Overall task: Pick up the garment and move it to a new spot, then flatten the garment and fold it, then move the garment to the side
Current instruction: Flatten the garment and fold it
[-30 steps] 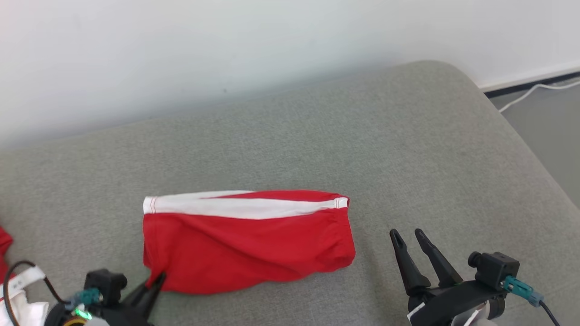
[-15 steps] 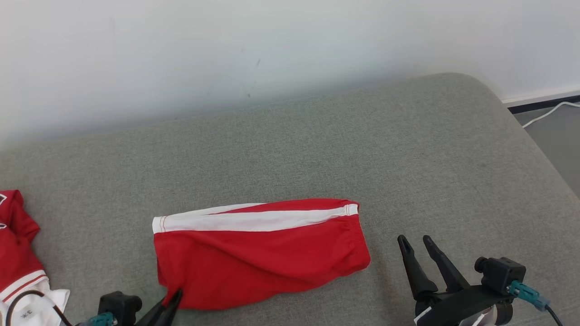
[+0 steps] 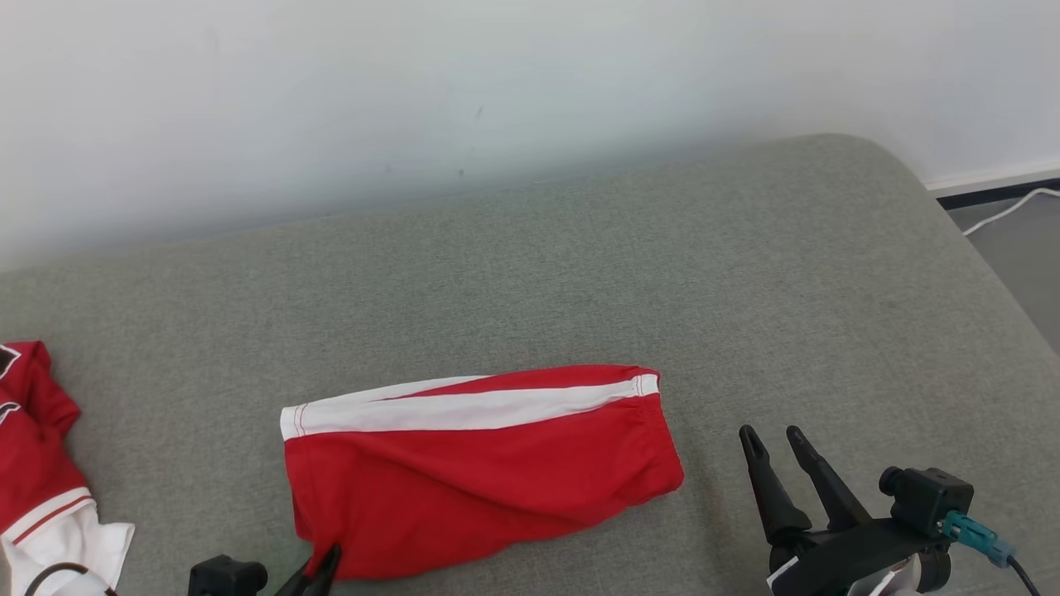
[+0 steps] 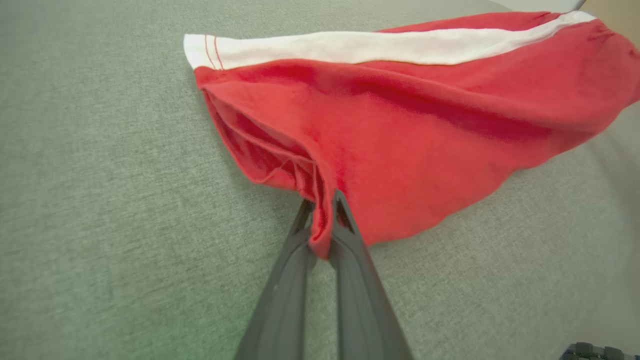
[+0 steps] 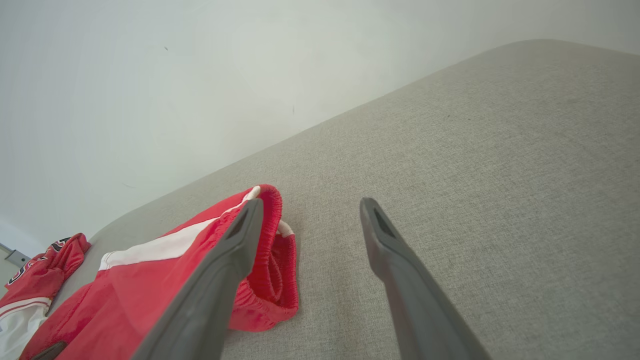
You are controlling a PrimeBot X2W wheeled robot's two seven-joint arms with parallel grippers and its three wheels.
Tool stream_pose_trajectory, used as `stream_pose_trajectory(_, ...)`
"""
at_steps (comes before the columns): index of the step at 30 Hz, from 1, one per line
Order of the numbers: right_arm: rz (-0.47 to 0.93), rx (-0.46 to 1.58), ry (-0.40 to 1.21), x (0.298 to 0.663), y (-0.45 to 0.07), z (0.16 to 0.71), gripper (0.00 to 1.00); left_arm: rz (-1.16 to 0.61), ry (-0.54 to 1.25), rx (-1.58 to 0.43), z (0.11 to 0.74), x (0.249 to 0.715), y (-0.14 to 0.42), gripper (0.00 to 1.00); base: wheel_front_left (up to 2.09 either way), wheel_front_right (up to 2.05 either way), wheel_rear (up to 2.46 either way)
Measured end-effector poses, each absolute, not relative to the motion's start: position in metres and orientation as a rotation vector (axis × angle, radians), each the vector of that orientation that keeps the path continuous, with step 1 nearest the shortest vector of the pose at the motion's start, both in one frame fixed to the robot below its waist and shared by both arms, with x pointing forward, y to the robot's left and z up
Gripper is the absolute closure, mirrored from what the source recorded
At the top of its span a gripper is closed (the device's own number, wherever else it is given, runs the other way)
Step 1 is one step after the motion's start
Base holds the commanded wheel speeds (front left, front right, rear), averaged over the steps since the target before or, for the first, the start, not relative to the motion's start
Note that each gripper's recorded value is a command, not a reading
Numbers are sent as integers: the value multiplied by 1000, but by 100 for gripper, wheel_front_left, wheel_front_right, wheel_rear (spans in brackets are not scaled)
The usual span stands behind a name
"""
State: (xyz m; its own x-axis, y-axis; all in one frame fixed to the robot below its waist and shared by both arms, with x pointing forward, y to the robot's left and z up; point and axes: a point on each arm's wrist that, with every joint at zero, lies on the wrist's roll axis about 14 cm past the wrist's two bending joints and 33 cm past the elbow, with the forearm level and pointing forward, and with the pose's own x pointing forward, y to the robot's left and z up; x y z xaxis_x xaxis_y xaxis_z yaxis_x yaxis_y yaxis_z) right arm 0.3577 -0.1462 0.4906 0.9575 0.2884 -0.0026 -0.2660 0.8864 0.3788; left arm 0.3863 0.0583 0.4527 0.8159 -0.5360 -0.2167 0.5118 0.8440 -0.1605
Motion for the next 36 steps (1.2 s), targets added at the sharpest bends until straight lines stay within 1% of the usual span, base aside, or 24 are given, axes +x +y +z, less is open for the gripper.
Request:
stream_pose_trajectory(2, 296, 381, 59, 359, -144, 491, 0, -549, 255, -100, 453, 385, 60, 100, 0, 0, 0)
stream_pose_trajectory(3, 298, 381, 58, 359, -143, 491, 0, -541, 250, -102, 454, 385, 61, 84, 0, 0, 0)
stream_pose_trajectory(4, 301, 381, 57, 360, -142, 491, 0, -533, 241, -101, 455, 386, 63, 60, 0, 0, 0)
stream_pose_trajectory(5, 305, 380, 56, 361, -140, 492, 0, -530, 229, -96, 458, 387, 64, 0, 0, 0, 0)
stream_pose_trajectory(9, 318, 374, 55, 361, -136, 492, 0, -498, 194, -104, 464, 387, 67, 0, 0, 0, 0)
stream_pose_trajectory(15, 333, 362, 42, 363, -133, 497, 0, -407, 74, -82, 492, 394, 82, 0, 0, 0, 0)
stream_pose_trajectory(21, 352, 313, 9, 365, -130, 505, 0, -286, -31, -64, 516, 393, 108, 0, 0, 0, 0)
stream_pose_trajectory(25, 354, 288, -19, 367, -128, 512, 0, -207, -101, 2, 531, 389, 130, 0, 0, 0, 0)
stream_pose_trajectory(28, 355, 270, -40, 367, -127, 517, 0, -149, -139, -2, 540, 384, 143, 0, 0, 0, 0)
stream_pose_trajectory(36, 326, 250, -70, 364, -130, 521, 0, 0, -188, 19, 551, 369, 186, 0, 0, 0, 0)
